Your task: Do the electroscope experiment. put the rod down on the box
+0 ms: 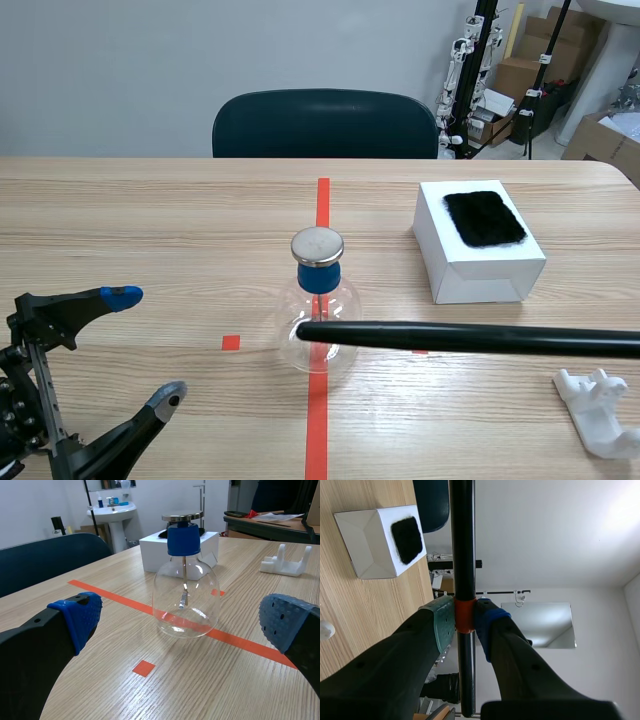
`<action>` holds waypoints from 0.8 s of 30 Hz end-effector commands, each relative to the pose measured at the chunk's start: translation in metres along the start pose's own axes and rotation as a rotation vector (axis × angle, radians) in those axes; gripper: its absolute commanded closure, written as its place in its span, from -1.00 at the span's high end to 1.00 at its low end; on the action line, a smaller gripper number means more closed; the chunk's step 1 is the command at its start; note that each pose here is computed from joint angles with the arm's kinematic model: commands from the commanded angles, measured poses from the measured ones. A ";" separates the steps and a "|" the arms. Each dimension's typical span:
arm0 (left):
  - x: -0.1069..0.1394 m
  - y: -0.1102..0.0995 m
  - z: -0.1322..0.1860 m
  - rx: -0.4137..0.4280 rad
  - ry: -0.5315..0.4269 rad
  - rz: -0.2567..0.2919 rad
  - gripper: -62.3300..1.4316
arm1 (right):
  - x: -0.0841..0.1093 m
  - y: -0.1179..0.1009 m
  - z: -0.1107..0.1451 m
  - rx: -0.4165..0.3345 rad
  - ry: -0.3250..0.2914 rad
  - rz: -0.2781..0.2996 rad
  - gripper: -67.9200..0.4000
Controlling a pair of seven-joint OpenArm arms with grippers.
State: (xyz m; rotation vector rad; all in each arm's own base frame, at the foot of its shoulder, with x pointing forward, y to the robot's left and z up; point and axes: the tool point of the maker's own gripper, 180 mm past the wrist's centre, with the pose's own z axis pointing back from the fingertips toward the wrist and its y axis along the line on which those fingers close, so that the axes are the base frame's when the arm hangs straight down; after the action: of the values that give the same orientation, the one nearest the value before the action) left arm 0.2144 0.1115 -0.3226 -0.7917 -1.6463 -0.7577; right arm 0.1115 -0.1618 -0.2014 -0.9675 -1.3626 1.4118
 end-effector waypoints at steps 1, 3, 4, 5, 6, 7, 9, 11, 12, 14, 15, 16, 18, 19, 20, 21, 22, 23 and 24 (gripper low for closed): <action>0.010 0.006 -0.001 0.002 -0.036 -0.016 1.00 | -0.001 -0.008 0.001 -0.034 0.002 0.024 -0.97; 0.010 0.006 -0.001 0.002 -0.036 -0.016 1.00 | -0.001 -0.008 0.001 -0.034 0.002 0.024 -0.97; 0.010 0.006 -0.001 0.002 -0.036 -0.016 1.00 | -0.001 -0.008 0.001 -0.034 0.002 0.024 -0.97; 0.010 0.006 -0.001 0.002 -0.036 -0.016 1.00 | -0.001 -0.008 0.001 -0.034 0.002 0.024 -0.97; 0.010 0.006 -0.001 0.002 -0.036 -0.016 1.00 | -0.001 -0.008 0.001 -0.034 0.002 0.024 -0.97; 0.010 0.006 -0.001 0.002 -0.036 -0.016 1.00 | -0.001 -0.008 0.001 -0.034 0.002 0.024 -0.97; 0.010 0.006 -0.001 0.002 -0.036 -0.016 1.00 | -0.001 -0.009 0.001 -0.034 0.003 0.023 -0.97; 0.010 0.006 -0.001 0.002 -0.036 -0.016 1.00 | -0.001 -0.009 0.001 -0.034 0.003 0.023 -0.97; 0.010 0.006 -0.001 0.002 -0.036 -0.016 1.00 | -0.001 -0.009 0.001 -0.034 0.003 0.023 -0.97; 0.010 0.006 -0.001 0.002 -0.036 -0.016 1.00 | -0.001 -0.008 0.001 -0.033 0.002 0.024 -0.97; 0.010 0.006 -0.001 0.002 -0.036 -0.016 1.00 | -0.001 -0.008 0.001 -0.033 0.003 0.024 -0.97; 0.010 0.006 -0.001 0.002 -0.036 -0.016 1.00 | -0.002 -0.008 0.001 -0.033 0.009 0.023 -0.97; 0.010 0.006 -0.001 0.002 -0.036 -0.016 1.00 | -0.006 -0.006 0.002 -0.024 0.027 0.019 -0.97; 0.010 0.006 -0.001 0.002 -0.036 -0.016 1.00 | -0.007 -0.003 0.003 -0.009 0.035 0.013 -0.97; 0.010 0.006 -0.001 0.002 -0.036 -0.016 1.00 | -0.010 0.002 0.004 0.008 0.045 0.008 -0.97; 0.010 0.006 -0.001 0.002 -0.036 -0.016 1.00 | -0.013 0.005 0.003 0.009 0.055 0.015 -0.97; 0.010 0.006 -0.001 0.002 -0.036 -0.016 1.00 | -0.016 0.007 0.002 0.006 0.062 0.020 -0.97; 0.010 0.006 -0.001 0.002 -0.036 -0.016 1.00 | -0.019 0.009 0.002 0.003 0.069 0.022 -0.97; 0.010 0.006 -0.001 0.002 -0.036 -0.016 1.00 | -0.022 0.012 0.001 0.002 0.076 0.024 -0.97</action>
State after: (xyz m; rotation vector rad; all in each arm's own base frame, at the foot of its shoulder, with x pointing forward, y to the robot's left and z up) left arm 0.2144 0.1115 -0.3226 -0.7917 -1.6463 -0.7577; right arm 0.1121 -0.1782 -0.2178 -0.9978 -1.2915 1.3895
